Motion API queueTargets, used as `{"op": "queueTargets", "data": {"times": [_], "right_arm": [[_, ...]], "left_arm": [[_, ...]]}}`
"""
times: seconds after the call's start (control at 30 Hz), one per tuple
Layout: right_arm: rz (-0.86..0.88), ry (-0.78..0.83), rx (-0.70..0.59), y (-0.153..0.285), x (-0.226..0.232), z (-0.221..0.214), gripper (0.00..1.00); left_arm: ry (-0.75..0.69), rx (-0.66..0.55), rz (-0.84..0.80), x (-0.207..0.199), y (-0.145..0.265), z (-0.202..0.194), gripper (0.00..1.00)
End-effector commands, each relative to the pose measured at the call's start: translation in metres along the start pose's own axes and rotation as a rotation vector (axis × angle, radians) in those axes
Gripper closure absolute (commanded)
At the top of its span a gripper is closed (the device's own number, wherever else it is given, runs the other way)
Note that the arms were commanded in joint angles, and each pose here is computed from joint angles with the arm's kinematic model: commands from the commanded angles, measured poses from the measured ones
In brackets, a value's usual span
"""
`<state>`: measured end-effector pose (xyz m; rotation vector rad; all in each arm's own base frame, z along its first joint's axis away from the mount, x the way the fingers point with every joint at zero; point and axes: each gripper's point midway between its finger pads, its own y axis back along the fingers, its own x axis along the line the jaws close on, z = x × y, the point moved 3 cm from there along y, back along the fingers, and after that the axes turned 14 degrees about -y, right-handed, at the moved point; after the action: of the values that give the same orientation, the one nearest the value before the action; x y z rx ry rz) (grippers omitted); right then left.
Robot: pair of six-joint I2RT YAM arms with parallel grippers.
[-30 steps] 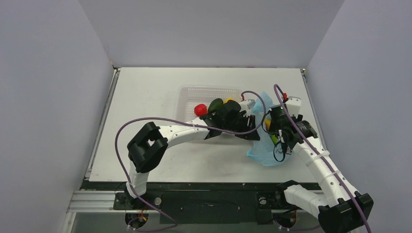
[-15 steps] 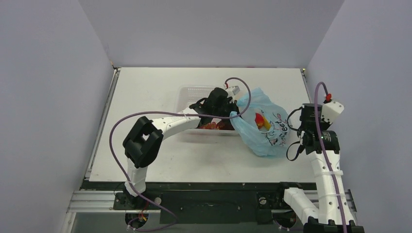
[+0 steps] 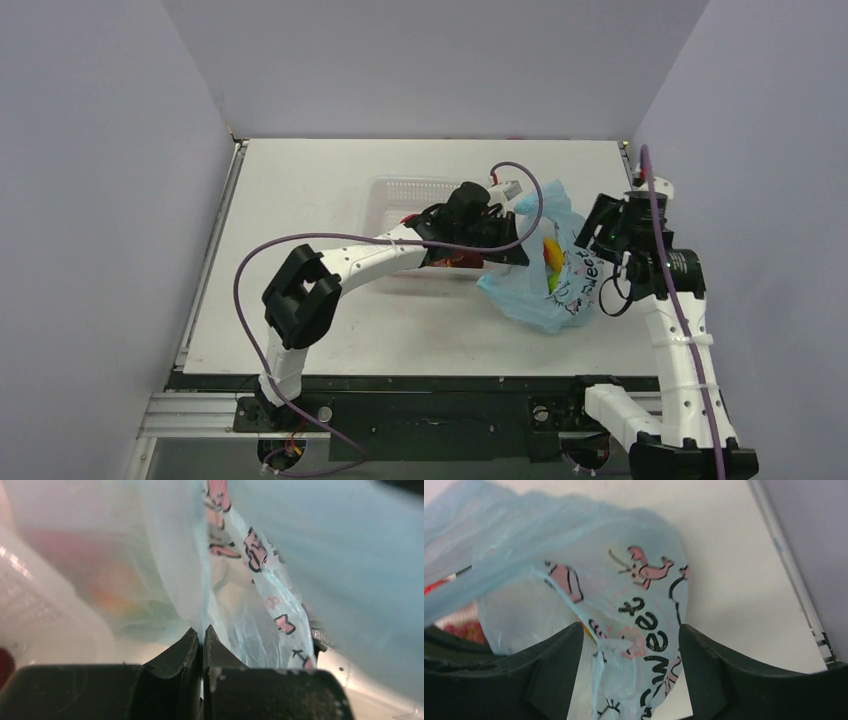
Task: Take the fake fruits out of the plastic bag
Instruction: Adjust the plastic bag at the center of the board.
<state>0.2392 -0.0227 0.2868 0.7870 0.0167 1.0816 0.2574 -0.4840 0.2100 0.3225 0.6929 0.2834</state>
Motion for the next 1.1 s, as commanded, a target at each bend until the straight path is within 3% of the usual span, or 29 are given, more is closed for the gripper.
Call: {"op": "queueTargets", "data": {"times": [0.0, 0.17, 0.6, 0.67, 0.83, 0.9, 1.07], "right_arm": [[0.124, 0.219, 0.262, -0.005, 0.027, -0.062, 0.30], [-0.063, 0.399, 0.196, -0.014, 0.028, -0.074, 0.25], [-0.337, 0.404, 0.165, -0.068, -0.002, -0.095, 0.29], [-0.385, 0.389, 0.155, -0.075, -0.009, -0.094, 0.35], [-0.464, 0.331, 0.007, -0.066, -0.021, -0.060, 0.89], [-0.480, 0.278, -0.090, -0.052, -0.025, -0.031, 1.00], [-0.522, 0.127, -0.255, -0.010, -0.042, 0.048, 1.00]], "left_arm": [[-0.029, -0.052, 0.000, -0.003, 0.019, 0.010, 1.00], [-0.021, -0.050, -0.007, -0.001, 0.017, 0.006, 1.00], [0.002, -0.129, 0.014, 0.005, 0.036, 0.006, 1.00], [0.007, -0.135, 0.016, 0.007, 0.038, 0.007, 1.00], [0.012, -0.128, 0.027, 0.014, 0.038, 0.004, 1.00], [0.028, -0.112, 0.026, 0.018, 0.033, 0.000, 1.00], [0.075, -0.101, -0.127, -0.007, 0.017, 0.022, 1.00]]}}
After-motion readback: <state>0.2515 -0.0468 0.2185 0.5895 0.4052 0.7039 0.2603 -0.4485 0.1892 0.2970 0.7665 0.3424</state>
